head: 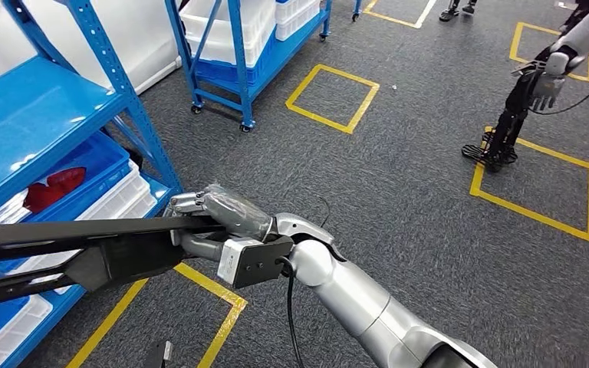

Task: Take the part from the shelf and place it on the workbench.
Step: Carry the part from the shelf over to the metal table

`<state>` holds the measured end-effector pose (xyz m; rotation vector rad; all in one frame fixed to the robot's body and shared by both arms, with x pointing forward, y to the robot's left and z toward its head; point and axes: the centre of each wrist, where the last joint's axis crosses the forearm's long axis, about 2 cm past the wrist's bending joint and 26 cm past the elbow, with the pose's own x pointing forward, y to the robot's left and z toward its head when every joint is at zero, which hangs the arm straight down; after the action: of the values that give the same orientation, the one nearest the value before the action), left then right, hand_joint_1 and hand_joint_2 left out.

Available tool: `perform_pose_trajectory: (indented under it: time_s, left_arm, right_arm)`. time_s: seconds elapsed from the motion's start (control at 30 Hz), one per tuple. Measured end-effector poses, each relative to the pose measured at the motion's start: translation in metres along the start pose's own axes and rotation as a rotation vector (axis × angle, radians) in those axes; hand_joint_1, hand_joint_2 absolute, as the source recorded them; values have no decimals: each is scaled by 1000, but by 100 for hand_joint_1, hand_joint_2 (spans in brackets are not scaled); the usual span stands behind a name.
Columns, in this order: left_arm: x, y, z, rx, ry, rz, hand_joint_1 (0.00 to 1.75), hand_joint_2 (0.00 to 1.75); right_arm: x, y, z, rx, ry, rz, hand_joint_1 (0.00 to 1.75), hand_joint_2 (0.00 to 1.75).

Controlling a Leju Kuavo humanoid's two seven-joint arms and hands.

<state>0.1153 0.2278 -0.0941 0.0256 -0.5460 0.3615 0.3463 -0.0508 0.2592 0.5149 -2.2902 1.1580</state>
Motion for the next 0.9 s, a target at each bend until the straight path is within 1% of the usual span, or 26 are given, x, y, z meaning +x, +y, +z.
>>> perform_pose_trajectory:
  time_s: [0.33,0.57,0.9]
  left_arm:
    - [3,-1,-1,-7,-21,8,0,175]
    - [-3,3,1,6,-14,10,0,175]
    - [1,3,-1,-8,-17,23,0,175]
  right_arm:
    - [1,-3,-4,4,-6,7,175,175]
    - [1,0,-7,23,-6,-5,175,175]
    - [6,-2,-19,30,-28,-14,175,175]
